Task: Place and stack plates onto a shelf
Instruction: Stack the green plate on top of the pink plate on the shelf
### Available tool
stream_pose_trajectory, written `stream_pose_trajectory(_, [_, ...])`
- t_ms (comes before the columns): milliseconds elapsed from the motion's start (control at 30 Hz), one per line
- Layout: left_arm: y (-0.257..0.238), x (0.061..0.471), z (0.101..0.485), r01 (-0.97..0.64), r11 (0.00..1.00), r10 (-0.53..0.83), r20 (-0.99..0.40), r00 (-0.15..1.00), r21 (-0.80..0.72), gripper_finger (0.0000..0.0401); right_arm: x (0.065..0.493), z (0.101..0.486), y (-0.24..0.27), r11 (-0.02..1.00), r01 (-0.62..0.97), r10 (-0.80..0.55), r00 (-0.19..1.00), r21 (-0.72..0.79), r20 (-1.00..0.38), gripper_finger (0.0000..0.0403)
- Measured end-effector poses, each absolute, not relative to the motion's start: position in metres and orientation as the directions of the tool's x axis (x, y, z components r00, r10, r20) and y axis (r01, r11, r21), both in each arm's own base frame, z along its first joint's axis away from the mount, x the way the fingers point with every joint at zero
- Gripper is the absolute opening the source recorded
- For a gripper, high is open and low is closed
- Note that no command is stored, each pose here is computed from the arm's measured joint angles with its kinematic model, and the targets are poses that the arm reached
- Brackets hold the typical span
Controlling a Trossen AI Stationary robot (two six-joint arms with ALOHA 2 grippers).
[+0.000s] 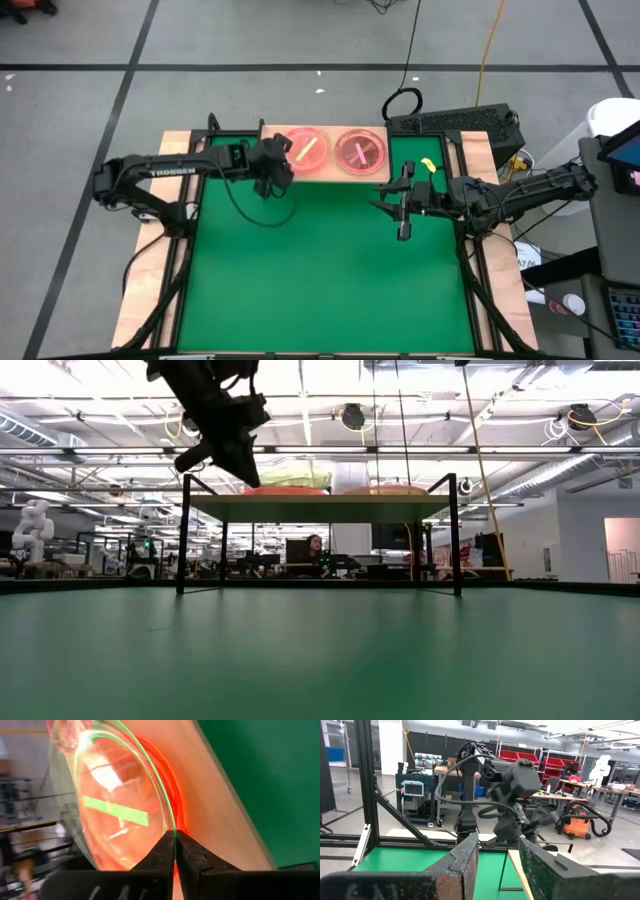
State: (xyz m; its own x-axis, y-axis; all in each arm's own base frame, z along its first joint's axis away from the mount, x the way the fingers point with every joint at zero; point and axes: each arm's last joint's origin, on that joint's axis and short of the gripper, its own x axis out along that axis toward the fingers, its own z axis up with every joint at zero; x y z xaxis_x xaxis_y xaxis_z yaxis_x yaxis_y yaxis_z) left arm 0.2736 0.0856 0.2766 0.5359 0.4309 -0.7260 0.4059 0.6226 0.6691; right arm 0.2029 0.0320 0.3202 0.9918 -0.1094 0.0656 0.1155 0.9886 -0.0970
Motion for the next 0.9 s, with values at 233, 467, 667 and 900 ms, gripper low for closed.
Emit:
stream_pose_trajectory(233, [0.095,0.269,0.276,0.375,0.657,0.442,-0.738,0.510,0.653,0.0046,0.203,0.319,0.032,0.988,0.114,-0.109,0.993,-0.105,0.049,0.0125])
stream_pose_trajectory(467, [0.095,0.269,0.276,0.368,0.652,0.463,-0.733,0.499,0.663,0.0053,0.203,0.318,0.032,0.988,0.113,-0.109,0.993,-0.106,0.046,0.0125])
stream_pose_trajectory(667, [0.091,0.269,0.275,0.360,0.670,0.458,-0.742,0.489,0.650,0.0080,0.203,0.318,0.032,0.988,0.113,-0.109,0.993,-0.103,0.046,0.0125])
stream_pose_trajectory(900, [0.086,0.266,0.280,0.335,0.650,0.507,-0.718,0.476,0.682,0.0129,0.203,0.318,0.032,0.988,0.113,-0.109,0.993,-0.102,0.046,0.0125])
